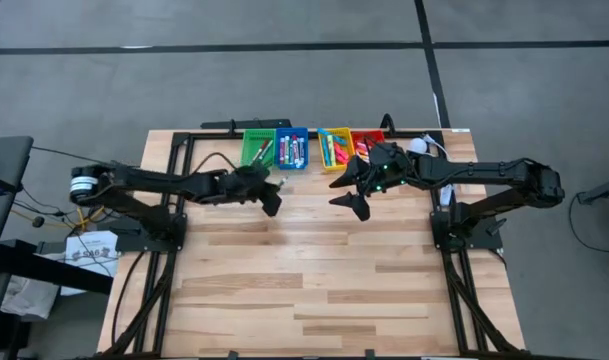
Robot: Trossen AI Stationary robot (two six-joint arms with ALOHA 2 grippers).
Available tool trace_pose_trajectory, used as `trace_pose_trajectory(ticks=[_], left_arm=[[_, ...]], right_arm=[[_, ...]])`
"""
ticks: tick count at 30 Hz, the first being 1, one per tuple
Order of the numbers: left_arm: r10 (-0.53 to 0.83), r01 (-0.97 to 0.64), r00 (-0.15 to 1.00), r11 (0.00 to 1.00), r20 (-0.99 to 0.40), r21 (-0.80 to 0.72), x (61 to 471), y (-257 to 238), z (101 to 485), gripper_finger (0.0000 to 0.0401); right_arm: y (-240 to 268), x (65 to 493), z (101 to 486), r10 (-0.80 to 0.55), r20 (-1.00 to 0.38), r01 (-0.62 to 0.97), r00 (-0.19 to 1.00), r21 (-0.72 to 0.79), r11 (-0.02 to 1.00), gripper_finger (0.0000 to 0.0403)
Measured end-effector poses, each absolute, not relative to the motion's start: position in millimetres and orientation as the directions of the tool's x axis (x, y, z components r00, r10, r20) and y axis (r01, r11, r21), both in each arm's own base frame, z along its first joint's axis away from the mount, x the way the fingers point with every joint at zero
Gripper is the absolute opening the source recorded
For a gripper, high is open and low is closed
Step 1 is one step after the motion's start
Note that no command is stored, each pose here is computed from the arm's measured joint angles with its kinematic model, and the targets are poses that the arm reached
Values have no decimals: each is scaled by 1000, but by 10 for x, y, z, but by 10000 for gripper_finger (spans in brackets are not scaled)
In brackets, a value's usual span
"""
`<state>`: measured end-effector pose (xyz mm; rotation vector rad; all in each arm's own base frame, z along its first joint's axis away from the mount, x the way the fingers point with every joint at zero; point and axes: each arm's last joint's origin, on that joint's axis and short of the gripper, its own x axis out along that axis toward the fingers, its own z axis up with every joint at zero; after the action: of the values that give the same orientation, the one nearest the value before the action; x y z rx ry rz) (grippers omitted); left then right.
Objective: Pick & Place Markers
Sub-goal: Put the red dry erase marker into the green basket
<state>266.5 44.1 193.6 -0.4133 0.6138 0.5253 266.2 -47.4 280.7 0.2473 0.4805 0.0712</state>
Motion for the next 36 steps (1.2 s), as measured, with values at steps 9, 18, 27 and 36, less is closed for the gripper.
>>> trace_pose_trajectory(ticks=[9,18,27,36], left_arm=[[525,-675,656,730,-543,-110,2316,701,2333,32],[590,-814,490,573,-641,-94,2035,1332,2193,33],[504,-816,460,565,-731,-124,2070,1609,1864,44],[521,-808,490,573,-699,-140,2118,1632,1875,86]], right_arm=[[-484,2670,2821,93,-438,23,894,254,967,249],[-509,2672,2821,8,-444,115,896,250,961,249],[-500,2678,2827,-4,-439,134,899,266,955,249],[-504,2693,2857,-12,-407,130,913,262,956,249]])
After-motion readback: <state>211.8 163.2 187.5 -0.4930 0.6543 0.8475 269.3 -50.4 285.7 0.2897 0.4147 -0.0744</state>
